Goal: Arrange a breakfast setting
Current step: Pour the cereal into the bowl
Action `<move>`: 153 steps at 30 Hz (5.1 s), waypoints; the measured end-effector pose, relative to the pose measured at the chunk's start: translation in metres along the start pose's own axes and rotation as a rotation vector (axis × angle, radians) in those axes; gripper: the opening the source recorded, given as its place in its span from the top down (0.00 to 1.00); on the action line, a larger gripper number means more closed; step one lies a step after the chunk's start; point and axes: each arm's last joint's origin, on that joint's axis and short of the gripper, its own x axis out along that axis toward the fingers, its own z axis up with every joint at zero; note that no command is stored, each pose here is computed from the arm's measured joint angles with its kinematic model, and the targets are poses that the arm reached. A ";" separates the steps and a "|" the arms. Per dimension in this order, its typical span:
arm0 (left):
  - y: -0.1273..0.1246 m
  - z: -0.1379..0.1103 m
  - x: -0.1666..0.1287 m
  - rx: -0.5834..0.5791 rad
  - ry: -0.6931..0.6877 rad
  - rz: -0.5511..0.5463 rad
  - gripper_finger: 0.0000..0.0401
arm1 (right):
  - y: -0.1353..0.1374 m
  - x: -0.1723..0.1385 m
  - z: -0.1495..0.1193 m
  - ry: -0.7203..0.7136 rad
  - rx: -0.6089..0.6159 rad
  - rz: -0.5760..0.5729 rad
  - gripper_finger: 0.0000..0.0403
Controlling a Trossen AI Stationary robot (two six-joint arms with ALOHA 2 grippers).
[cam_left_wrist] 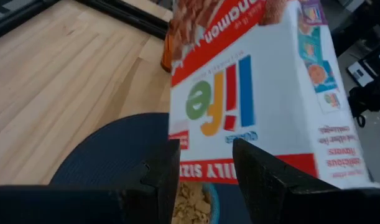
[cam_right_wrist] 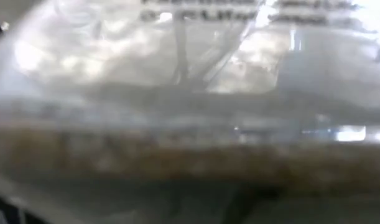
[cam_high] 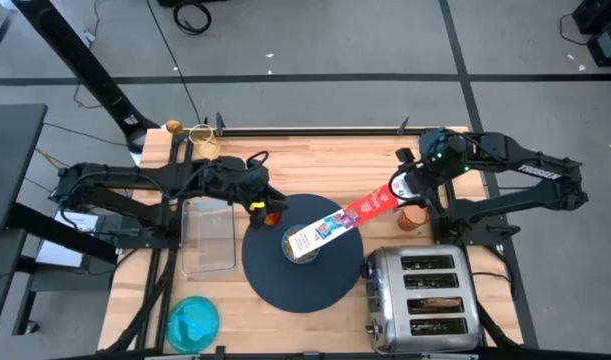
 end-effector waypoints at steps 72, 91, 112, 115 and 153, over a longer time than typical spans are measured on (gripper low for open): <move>-0.009 0.091 -0.128 0.016 -0.557 0.122 0.47 | -0.016 -0.082 0.011 -1.074 0.106 -0.186 0.43; -0.018 0.126 -0.042 0.354 -0.823 -0.078 0.22 | -0.069 -0.069 0.041 -1.546 0.228 -0.270 0.43; 0.006 0.136 0.006 0.219 -0.966 -0.174 0.21 | -0.109 -0.009 0.042 -1.398 0.232 -0.303 0.43; 0.007 0.135 0.008 0.192 -0.968 -0.171 0.21 | -0.110 -0.007 0.042 -1.394 0.237 -0.298 0.43; 0.087 0.155 -0.013 0.247 -0.957 -0.142 0.48 | -0.108 -0.006 0.011 -0.955 0.289 -0.423 0.01</move>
